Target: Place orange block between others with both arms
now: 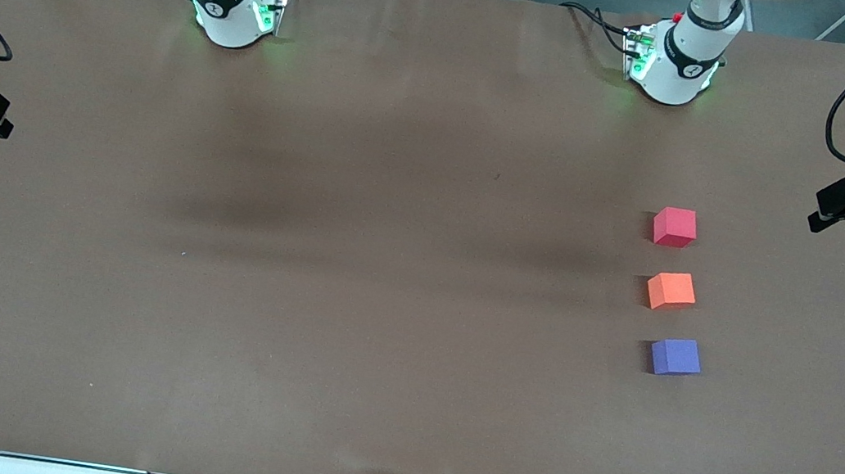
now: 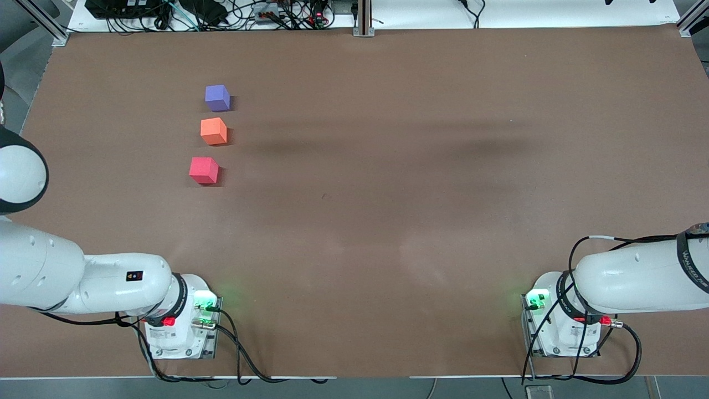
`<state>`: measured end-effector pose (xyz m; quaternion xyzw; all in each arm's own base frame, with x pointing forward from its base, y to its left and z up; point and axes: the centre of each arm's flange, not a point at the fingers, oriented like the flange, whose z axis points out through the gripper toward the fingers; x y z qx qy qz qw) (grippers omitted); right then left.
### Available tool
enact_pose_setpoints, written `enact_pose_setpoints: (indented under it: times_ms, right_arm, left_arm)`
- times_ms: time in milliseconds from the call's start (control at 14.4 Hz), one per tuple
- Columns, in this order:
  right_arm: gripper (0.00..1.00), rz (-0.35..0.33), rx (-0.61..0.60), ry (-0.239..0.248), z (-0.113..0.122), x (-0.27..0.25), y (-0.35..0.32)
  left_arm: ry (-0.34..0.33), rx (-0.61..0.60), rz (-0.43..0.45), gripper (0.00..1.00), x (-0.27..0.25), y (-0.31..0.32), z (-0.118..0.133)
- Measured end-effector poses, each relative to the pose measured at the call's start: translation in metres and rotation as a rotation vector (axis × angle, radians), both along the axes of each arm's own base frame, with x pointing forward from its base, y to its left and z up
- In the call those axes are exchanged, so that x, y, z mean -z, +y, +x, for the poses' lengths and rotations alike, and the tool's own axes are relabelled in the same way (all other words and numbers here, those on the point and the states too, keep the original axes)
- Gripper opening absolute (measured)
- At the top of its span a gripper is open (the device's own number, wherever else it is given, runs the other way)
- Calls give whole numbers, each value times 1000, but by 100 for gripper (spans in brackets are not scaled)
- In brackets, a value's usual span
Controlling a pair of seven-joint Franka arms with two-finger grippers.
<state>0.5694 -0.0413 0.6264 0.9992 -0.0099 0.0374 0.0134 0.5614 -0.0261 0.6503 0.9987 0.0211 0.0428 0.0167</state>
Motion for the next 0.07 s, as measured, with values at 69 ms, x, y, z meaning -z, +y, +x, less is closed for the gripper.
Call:
enact_pose_setpoints:
  times_ms: [69]
  right_arm:
    - [100,0,0,0,0,0,0]
  left_arm:
    - [-2,-4,0,100,-1,2,0]
